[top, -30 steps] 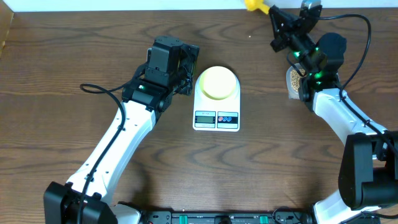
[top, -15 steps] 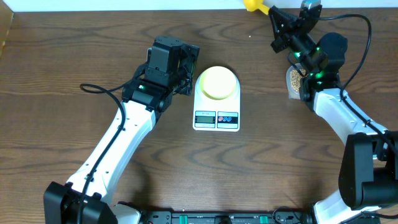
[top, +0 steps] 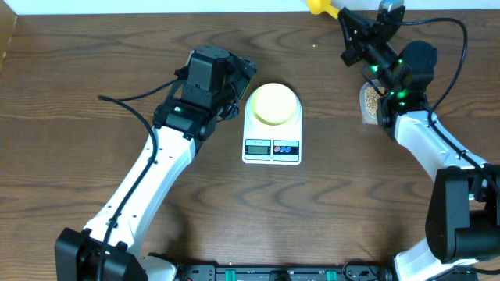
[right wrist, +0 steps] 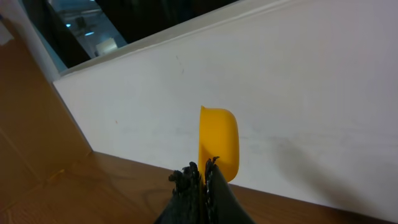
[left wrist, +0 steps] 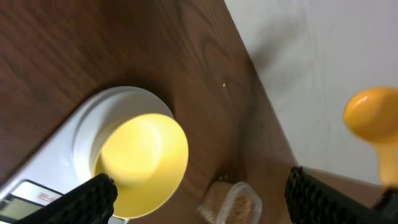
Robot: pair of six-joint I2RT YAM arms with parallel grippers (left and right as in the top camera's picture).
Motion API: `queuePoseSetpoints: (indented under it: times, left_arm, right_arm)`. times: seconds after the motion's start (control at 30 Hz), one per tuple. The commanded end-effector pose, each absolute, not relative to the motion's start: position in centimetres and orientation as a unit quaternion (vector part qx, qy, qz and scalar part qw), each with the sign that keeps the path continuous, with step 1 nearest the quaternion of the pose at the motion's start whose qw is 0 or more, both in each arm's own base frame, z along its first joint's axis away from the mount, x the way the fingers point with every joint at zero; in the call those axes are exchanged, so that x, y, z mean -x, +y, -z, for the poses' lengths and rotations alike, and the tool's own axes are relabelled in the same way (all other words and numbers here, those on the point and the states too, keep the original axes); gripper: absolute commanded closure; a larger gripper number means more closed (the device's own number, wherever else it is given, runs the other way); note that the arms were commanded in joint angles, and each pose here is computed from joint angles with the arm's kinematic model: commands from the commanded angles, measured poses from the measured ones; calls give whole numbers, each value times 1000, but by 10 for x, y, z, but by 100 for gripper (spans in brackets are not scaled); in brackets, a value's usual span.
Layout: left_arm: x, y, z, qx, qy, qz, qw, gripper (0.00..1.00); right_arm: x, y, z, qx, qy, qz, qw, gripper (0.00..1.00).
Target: Scoop item into bowl and weigh 50g on scale
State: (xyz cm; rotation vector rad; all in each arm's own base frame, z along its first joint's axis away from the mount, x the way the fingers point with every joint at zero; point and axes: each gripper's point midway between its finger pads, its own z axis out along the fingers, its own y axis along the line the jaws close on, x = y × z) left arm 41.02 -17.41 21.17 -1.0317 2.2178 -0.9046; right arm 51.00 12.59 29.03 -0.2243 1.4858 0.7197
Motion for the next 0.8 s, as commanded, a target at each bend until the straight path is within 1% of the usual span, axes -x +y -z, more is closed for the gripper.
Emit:
queuePoseSetpoints:
  times: [0.0, 0.2, 0.4, 0.77]
  left_arm:
    - [-410, -172, -217, 310, 847, 310, 299, 11]
    - [-410, -171, -216, 234, 873, 281, 324, 11]
    - [-404, -169, -209, 180, 893, 251, 326, 11]
    - [-397, -166, -200, 108, 915, 212, 326, 11]
  right_arm:
    - [-512, 122, -299, 101, 654, -310, 683, 99]
    - [-513, 122, -297, 102, 655, -309, 682, 99]
    - [-515, 118, -295, 91, 660, -302, 682, 99]
    - [-516, 117, -294, 87, 663, -301, 680, 99]
